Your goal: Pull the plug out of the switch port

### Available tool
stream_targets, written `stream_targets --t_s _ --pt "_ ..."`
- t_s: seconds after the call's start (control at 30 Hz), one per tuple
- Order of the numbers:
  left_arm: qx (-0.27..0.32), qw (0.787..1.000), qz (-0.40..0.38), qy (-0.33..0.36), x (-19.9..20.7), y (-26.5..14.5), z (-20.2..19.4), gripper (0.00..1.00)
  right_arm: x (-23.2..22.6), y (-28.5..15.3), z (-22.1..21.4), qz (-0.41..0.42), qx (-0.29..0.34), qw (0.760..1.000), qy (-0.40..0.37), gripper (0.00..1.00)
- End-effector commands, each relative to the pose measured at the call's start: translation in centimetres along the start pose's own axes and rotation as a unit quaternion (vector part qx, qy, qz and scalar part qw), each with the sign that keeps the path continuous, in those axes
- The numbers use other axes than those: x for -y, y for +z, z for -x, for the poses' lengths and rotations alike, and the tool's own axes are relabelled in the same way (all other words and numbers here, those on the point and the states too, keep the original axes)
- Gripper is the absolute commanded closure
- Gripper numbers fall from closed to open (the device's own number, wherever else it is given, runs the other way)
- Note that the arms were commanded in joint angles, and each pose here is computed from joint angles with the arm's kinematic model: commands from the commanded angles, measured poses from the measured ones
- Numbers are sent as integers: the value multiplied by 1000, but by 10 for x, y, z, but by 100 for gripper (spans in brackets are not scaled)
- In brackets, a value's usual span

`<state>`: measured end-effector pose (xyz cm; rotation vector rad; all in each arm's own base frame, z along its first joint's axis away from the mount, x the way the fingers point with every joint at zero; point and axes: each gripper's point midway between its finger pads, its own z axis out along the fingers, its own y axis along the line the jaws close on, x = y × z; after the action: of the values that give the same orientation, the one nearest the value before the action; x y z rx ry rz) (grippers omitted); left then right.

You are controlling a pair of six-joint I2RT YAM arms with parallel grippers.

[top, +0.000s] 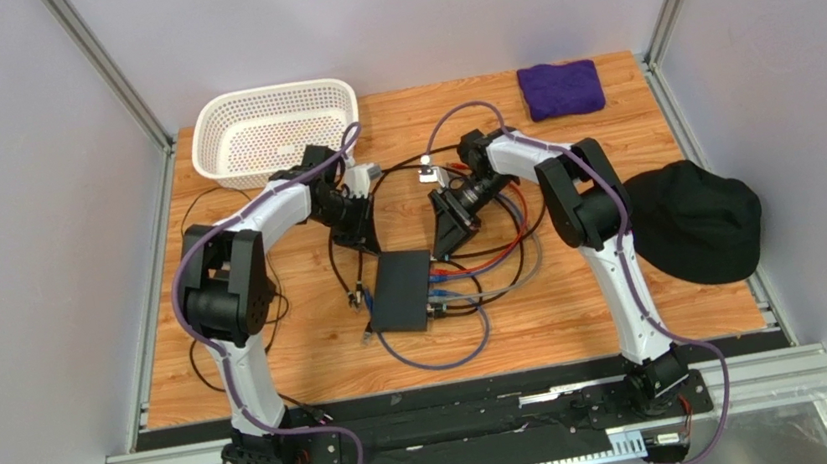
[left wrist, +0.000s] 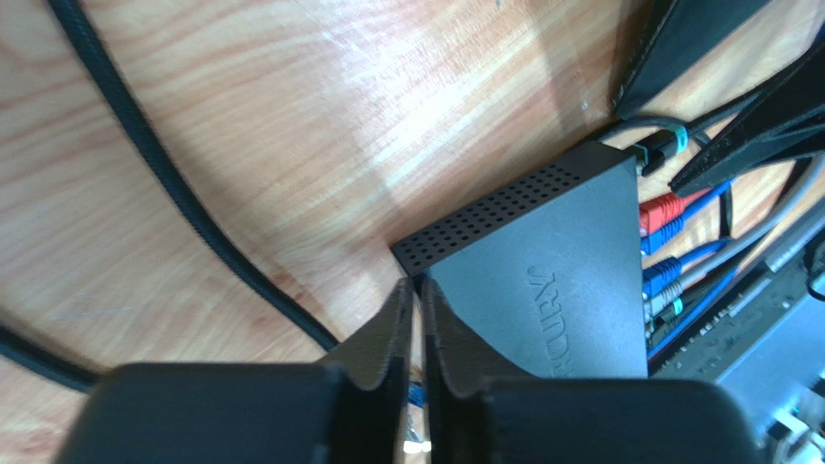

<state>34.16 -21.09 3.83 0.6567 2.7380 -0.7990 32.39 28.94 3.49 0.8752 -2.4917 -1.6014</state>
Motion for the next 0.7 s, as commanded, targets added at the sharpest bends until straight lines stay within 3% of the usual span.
stream_targets --t_s 0.0,0.13,0.23,0.47,0.67 --pt "-27 998 51 26 -18 11 -13 93 10 5 3 -10 -2 1000 -7 47" --pt "43 996 12 79 21 -33 20 92 12 3 3 -11 -1 1000 -4 47" --pt "68 992 -56 89 54 -47 18 97 12 4 3 -10 -1 1000 -1 47" --pt "14 989 -115 88 76 -28 -5 100 13 4 3 -8 -2 1000 4 47" --pt "-24 995 -71 63 58 -8 -28 100 14 5 -5 0 -16 1000 19 47"
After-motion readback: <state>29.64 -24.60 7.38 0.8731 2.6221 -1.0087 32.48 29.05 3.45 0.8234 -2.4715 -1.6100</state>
